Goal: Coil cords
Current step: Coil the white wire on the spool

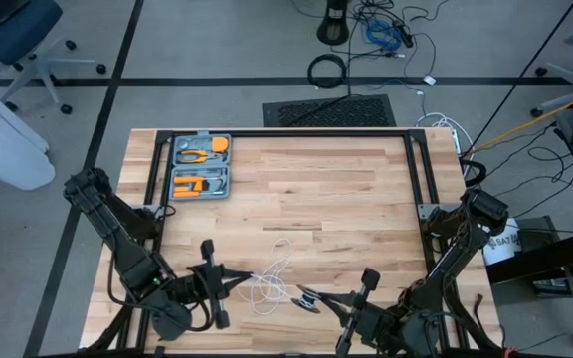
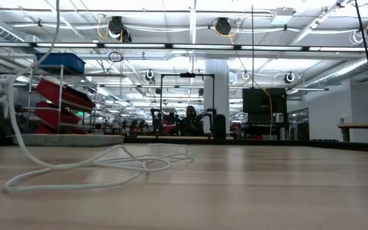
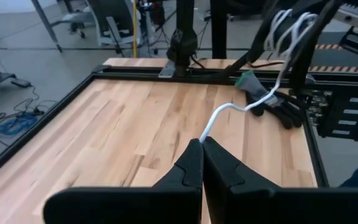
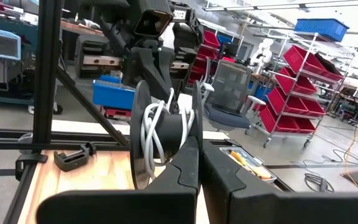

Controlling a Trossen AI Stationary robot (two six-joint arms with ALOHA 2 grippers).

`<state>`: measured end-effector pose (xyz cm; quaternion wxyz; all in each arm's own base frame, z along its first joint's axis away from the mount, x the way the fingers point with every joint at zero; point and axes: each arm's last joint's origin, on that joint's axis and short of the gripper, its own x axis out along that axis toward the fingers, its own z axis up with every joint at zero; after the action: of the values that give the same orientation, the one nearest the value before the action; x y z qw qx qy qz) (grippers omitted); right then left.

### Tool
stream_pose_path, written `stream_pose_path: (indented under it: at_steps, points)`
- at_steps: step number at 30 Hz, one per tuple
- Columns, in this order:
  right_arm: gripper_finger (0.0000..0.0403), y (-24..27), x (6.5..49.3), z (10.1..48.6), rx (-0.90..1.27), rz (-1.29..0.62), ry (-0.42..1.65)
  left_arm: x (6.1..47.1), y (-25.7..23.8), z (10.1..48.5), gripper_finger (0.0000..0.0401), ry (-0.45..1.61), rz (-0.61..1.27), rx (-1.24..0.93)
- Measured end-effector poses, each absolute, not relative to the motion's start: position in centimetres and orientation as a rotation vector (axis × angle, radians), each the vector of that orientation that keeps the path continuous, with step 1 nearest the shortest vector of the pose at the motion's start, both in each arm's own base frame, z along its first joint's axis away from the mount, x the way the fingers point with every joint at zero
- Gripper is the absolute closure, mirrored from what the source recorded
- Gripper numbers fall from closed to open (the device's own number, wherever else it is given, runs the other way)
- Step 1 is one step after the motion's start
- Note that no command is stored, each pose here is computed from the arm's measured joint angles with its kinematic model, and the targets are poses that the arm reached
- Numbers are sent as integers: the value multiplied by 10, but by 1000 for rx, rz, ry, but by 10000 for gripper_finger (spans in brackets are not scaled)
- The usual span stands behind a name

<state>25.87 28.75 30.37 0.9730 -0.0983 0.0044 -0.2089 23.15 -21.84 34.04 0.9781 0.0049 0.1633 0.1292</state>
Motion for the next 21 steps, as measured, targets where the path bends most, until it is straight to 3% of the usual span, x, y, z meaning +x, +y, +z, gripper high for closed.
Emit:
stream_pose_path:
  at_steps: [21]
  points:
    - [403,272,276,293,-257,-477,65,242,-230,358,399,174,223,-87]
